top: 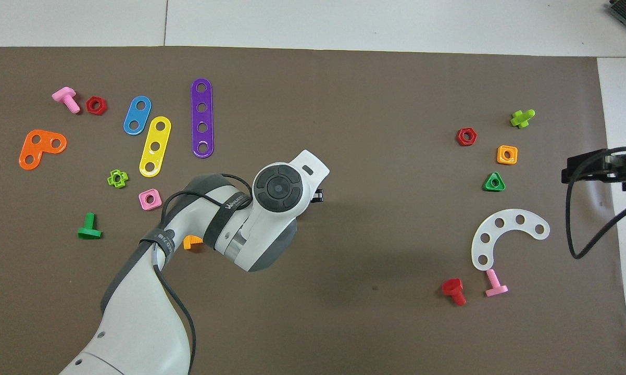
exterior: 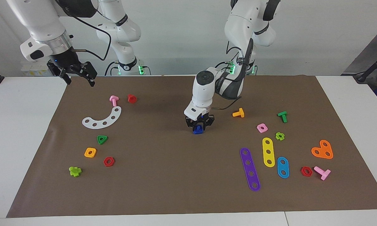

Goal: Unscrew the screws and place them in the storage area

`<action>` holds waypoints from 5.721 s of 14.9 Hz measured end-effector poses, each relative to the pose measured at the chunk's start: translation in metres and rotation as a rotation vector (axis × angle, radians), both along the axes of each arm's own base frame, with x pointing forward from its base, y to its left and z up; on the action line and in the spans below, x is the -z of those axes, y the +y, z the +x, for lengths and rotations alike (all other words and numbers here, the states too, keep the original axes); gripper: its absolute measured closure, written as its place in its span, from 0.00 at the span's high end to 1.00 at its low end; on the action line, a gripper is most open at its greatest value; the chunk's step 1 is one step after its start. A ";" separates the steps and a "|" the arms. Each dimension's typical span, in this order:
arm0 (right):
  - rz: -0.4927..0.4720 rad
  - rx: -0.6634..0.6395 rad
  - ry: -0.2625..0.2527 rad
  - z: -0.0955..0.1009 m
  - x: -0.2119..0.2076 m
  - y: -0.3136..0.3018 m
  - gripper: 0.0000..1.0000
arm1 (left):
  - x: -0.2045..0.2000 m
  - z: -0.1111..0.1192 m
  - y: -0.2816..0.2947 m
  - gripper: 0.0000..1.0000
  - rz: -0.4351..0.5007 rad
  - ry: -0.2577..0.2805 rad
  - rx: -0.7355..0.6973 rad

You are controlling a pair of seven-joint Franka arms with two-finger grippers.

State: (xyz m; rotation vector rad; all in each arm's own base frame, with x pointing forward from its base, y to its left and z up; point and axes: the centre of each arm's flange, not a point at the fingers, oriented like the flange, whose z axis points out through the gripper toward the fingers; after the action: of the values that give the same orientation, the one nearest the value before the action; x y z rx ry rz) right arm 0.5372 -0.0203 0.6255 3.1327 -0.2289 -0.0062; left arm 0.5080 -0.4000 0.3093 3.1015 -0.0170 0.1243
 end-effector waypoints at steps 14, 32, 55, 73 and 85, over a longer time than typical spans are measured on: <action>0.000 0.000 0.000 0.000 0.000 0.000 1.00 | -0.015 0.008 -0.001 0.47 0.008 0.004 -0.002; 0.001 0.003 0.030 -0.003 0.003 -0.002 1.00 | -0.071 0.085 0.143 0.47 0.082 0.103 0.120; 0.072 -0.116 -0.134 0.011 0.216 0.410 1.00 | -0.223 0.089 0.358 1.00 0.068 0.070 0.086; -0.001 -0.256 -0.088 0.014 0.315 0.454 0.48 | -0.275 0.063 0.380 1.00 0.058 0.044 0.011; 0.004 -0.257 -0.096 0.016 0.311 0.455 0.19 | -0.245 0.044 0.362 1.00 0.061 0.103 0.042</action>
State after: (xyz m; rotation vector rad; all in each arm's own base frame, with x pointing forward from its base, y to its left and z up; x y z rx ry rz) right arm 0.5527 0.4348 0.3145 3.1429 0.1754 0.1438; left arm 0.5517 -0.0378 0.5539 3.1613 -0.0840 -0.0375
